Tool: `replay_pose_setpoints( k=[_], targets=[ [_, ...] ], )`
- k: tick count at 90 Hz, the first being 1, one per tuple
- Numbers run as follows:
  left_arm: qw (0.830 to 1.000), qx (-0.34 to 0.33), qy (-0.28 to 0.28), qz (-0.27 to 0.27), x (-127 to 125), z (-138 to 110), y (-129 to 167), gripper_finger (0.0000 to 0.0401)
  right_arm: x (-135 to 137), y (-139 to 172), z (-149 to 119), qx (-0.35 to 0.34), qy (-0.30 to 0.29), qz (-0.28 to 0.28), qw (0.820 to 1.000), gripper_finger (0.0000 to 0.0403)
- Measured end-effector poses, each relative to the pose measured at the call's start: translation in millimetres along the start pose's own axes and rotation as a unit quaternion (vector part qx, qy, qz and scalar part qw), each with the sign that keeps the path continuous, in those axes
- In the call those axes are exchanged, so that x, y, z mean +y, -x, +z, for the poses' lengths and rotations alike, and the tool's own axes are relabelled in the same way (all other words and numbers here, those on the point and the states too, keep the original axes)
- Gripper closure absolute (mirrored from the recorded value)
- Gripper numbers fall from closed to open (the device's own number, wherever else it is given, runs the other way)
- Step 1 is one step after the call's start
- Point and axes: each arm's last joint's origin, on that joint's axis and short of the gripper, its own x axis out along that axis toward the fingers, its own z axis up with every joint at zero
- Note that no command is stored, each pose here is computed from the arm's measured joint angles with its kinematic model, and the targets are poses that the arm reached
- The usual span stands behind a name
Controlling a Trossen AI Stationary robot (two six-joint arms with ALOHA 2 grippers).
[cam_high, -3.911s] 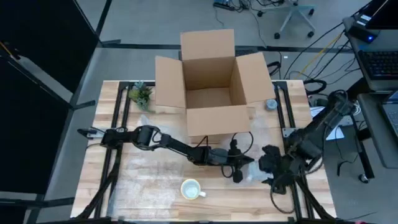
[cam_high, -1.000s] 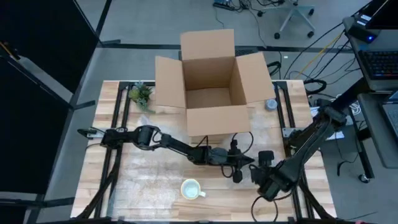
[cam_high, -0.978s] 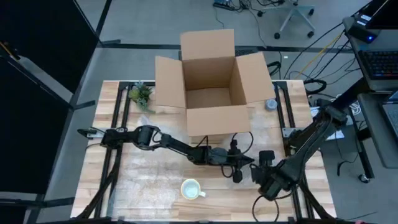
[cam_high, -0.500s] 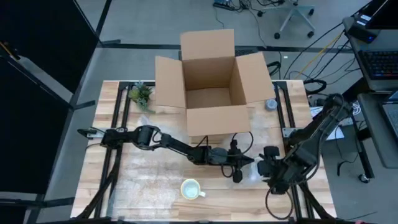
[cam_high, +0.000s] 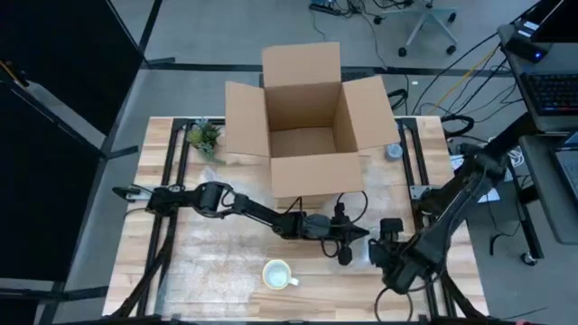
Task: Wrap mug
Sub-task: Wrap the red mug with bubble wrap
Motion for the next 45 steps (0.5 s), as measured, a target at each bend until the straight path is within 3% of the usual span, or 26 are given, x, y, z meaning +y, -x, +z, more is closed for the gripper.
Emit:
replay_pose_setpoints(
  k=[45],
  targets=[
    [1.000,-0.001,0.000,0.002,0.0,0.0,0.0,0.0401,29.7,-45.4,12.2,0.039,0.037,-0.009,0.999,0.0151]
  ],
)
